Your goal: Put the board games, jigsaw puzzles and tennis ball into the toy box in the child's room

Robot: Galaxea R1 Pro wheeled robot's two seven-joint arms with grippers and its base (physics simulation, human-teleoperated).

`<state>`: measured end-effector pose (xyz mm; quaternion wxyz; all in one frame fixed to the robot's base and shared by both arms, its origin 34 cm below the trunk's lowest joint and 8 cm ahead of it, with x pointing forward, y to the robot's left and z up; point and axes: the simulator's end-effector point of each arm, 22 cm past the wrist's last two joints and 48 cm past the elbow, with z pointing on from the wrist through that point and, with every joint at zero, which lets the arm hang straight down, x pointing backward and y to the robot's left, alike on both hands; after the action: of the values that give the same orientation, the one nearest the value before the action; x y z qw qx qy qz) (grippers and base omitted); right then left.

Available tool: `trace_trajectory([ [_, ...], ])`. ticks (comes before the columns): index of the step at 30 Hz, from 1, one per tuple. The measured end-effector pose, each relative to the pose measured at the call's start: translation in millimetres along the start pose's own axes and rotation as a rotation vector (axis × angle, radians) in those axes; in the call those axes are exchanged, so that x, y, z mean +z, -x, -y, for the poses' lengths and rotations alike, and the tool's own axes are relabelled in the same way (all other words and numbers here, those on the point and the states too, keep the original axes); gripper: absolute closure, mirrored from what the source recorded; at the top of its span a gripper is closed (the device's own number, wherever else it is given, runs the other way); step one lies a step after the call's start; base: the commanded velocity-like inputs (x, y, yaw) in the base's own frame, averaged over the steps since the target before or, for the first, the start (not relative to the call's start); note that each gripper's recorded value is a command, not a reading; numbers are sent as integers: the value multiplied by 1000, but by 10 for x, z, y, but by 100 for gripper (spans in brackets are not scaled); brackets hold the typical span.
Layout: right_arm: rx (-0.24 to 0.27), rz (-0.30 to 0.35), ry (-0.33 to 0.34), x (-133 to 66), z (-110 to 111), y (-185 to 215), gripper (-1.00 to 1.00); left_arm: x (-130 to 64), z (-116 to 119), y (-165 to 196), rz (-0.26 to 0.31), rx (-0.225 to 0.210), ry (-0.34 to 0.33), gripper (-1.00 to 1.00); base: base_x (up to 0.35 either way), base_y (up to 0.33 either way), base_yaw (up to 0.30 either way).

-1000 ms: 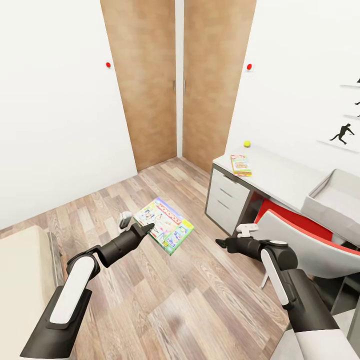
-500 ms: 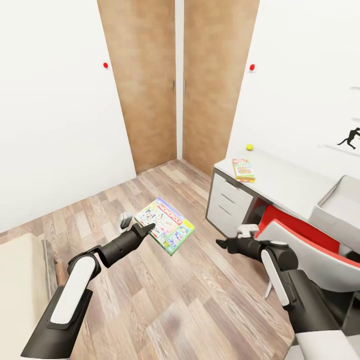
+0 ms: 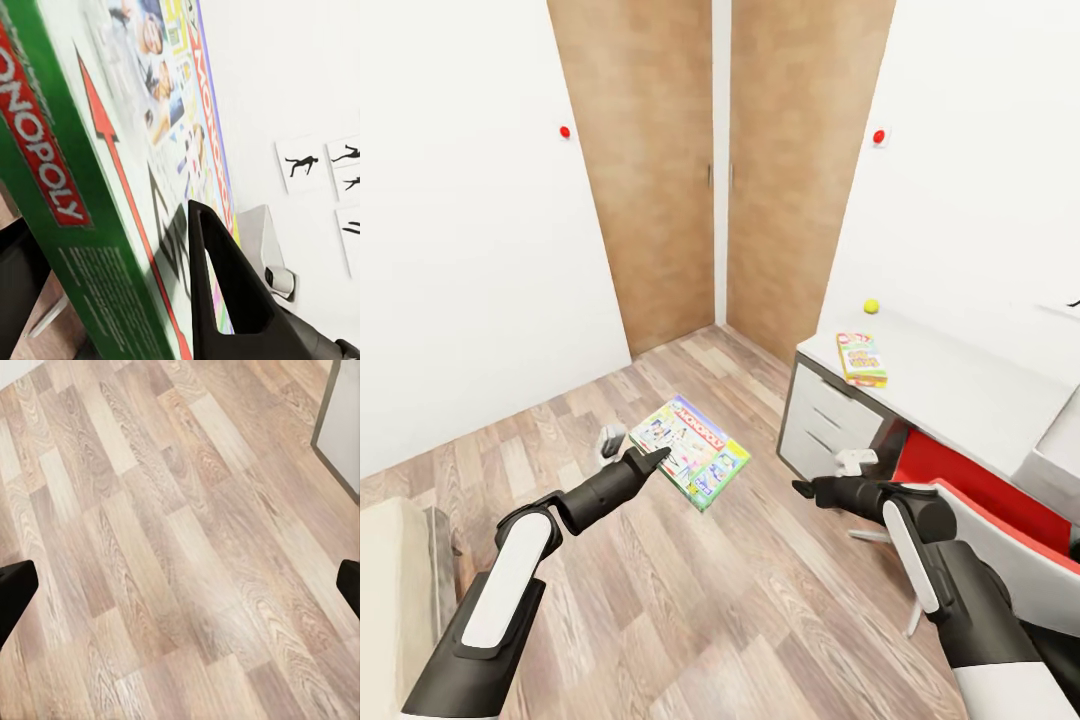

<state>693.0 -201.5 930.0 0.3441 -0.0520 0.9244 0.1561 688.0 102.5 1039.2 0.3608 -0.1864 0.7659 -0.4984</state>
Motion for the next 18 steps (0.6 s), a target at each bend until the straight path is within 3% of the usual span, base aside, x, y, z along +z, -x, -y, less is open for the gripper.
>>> trace_trajectory([
  [18, -9, 19, 0, -128, -48, 128, -100, -30, 111, 36, 8, 14, -12, 100, 328, 81, 0],
])
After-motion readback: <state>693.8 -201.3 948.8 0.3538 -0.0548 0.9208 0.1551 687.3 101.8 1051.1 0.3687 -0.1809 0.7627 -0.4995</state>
